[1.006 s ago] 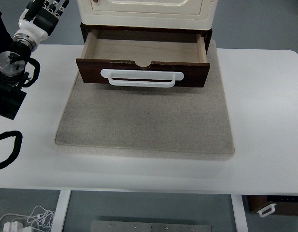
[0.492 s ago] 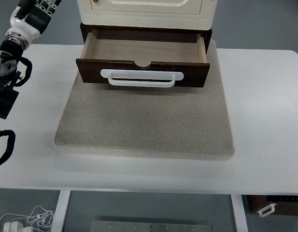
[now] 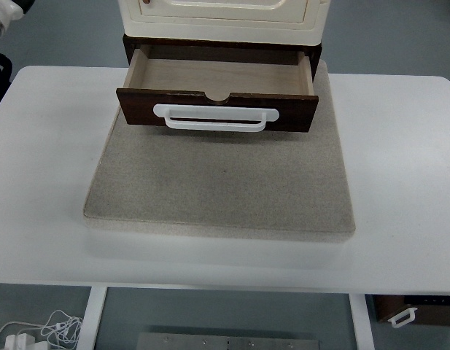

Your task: Close drawer under combined cabinet

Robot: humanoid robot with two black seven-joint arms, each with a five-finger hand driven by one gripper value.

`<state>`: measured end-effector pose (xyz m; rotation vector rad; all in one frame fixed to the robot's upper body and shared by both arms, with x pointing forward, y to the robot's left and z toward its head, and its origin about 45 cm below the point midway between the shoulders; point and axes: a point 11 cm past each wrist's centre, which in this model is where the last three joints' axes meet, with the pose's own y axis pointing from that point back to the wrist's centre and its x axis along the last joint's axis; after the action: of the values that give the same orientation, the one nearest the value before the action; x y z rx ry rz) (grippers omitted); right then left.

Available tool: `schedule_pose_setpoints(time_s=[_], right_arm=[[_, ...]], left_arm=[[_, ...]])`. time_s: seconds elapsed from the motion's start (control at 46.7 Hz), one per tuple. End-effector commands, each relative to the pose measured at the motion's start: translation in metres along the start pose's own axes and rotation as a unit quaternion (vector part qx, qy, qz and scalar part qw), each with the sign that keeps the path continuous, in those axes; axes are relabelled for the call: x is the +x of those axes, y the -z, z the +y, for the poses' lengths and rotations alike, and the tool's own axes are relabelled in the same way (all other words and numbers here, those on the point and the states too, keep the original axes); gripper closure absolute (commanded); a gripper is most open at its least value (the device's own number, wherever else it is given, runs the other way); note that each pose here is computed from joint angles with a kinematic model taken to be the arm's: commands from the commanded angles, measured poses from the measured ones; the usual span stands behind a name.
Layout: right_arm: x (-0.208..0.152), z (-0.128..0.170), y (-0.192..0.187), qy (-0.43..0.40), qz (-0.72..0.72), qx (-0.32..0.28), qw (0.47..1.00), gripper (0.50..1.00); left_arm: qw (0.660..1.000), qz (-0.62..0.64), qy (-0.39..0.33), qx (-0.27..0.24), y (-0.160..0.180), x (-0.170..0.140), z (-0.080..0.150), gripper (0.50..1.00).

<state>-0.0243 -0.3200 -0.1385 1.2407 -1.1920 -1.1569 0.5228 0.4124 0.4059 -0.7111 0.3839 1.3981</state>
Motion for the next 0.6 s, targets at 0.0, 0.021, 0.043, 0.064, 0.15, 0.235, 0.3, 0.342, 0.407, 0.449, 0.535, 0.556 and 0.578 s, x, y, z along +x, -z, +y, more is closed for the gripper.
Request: schedule_pose_setpoints(time_s=[0.0,0.021,0.043,0.064,0.15,0.235,0.3,0.342,0.407,0.449,0.535,0.556,0.578], right_arm=[[0.000,0.000,0.000,0.000,0.000,0.000,1.000,0.548],[0.000,0.000,0.000,0.000,0.000,0.000,1.000,0.548],[0.000,0.000,0.000,0.000,0.000,0.000,1.000,0.548],[0.000,0.000,0.000,-0.001,0.000,0.000,1.000,0.548],[0.000,0.000,0.000,0.000,0.000,0.000,1.000,0.548],[0.000,0.000,0.000,0.000,0.000,0.000,1.000,0.548],[0.000,0.000,0.000,0.000,0.000,0.000,1.000,0.548],[0.000,0.000,0.000,0.000,-0.001,0.000,1.000,0.548],[0.000,0.000,0.000,-0.001,0.000,0.000,1.000,0.548],[0.000,0.000,0.000,0.000,0.000,0.000,1.000,0.548],[0.000,0.000,0.000,-0.001,0.000,0.000,1.000,0.548],[0.000,0.000,0.000,-0.001,0.000,0.000,1.000,0.548],[0.000,0.000,0.000,0.000,0.000,0.000,1.000,0.548]], left_arm=[[1.000,-0.015,0.012,-0.025,-0.032,-0.012,-0.004,0.500],[0.999,-0.018,0.017,-0.028,-0.038,-0.017,-0.005,0.500],[0.999,-0.021,0.022,-0.032,-0.043,-0.021,-0.006,0.500],[0.999,-0.024,0.026,-0.034,-0.046,-0.024,-0.007,0.500],[0.997,-0.042,0.046,-0.046,-0.066,-0.040,-0.008,0.500],[0.994,-0.060,0.063,-0.062,-0.090,-0.056,-0.008,0.500],[0.993,-0.068,0.070,-0.073,-0.105,-0.062,-0.007,0.500],[0.991,-0.071,0.075,-0.081,-0.114,-0.068,-0.007,0.500],[0.989,-0.075,0.086,-0.089,-0.124,-0.078,-0.007,0.500],[0.987,-0.079,0.098,-0.095,-0.131,-0.087,-0.006,0.500],[0.982,-0.095,0.123,-0.109,-0.148,-0.105,0.000,0.500],[0.981,-0.098,0.128,-0.111,-0.151,-0.109,0.002,0.500],[0.979,-0.100,0.135,-0.113,-0.153,-0.113,0.003,0.500]])
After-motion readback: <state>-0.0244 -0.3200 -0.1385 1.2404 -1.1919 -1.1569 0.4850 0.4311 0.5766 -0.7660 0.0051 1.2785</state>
